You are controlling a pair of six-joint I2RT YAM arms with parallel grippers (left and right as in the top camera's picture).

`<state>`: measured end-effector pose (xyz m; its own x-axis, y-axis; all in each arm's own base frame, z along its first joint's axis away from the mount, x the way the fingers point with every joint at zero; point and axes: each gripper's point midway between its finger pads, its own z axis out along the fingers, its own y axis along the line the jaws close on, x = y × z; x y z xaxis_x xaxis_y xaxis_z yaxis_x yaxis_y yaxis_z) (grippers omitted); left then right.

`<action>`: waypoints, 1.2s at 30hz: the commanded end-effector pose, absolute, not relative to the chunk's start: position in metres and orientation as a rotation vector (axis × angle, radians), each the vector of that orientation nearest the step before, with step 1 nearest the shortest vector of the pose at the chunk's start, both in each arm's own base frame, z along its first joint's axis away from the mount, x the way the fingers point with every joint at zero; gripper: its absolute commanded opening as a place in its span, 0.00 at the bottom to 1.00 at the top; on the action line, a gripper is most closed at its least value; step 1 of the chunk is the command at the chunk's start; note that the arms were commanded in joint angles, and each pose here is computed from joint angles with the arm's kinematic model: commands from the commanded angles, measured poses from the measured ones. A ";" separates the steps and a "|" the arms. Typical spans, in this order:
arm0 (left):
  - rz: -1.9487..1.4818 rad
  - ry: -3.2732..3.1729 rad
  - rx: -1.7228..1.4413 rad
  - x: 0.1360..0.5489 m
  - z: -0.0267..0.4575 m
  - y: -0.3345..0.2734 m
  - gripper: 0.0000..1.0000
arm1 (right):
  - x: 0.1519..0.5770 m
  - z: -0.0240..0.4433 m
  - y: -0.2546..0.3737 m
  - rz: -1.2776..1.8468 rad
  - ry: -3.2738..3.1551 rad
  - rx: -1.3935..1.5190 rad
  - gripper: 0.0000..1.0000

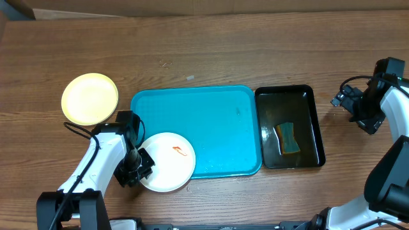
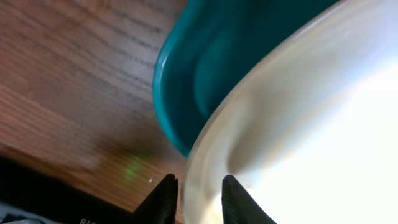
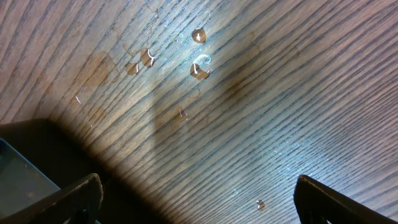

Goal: Clean dirty plates on tray and stack at the side
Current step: 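Grasp the rim of the remaining white plate with the left gripper, then slide the white plate to the center-right of the tray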

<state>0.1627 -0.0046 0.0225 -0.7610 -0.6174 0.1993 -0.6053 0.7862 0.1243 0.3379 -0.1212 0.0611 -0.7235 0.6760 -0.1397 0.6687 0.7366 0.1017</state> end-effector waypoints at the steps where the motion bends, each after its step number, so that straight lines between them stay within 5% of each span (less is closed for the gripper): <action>1: -0.063 -2.748 0.934 0.162 0.020 -0.008 0.21 | 0.340 0.062 -0.121 0.073 2.763 1.081 1.00; 12: 0.116 -2.720 0.944 0.167 0.021 -0.029 0.04 | 0.340 0.062 -0.121 0.073 2.763 1.080 1.00; 36: 0.584 -3.140 0.798 0.280 0.030 -0.067 0.04 | 0.340 0.062 -0.121 0.073 2.763 1.080 1.00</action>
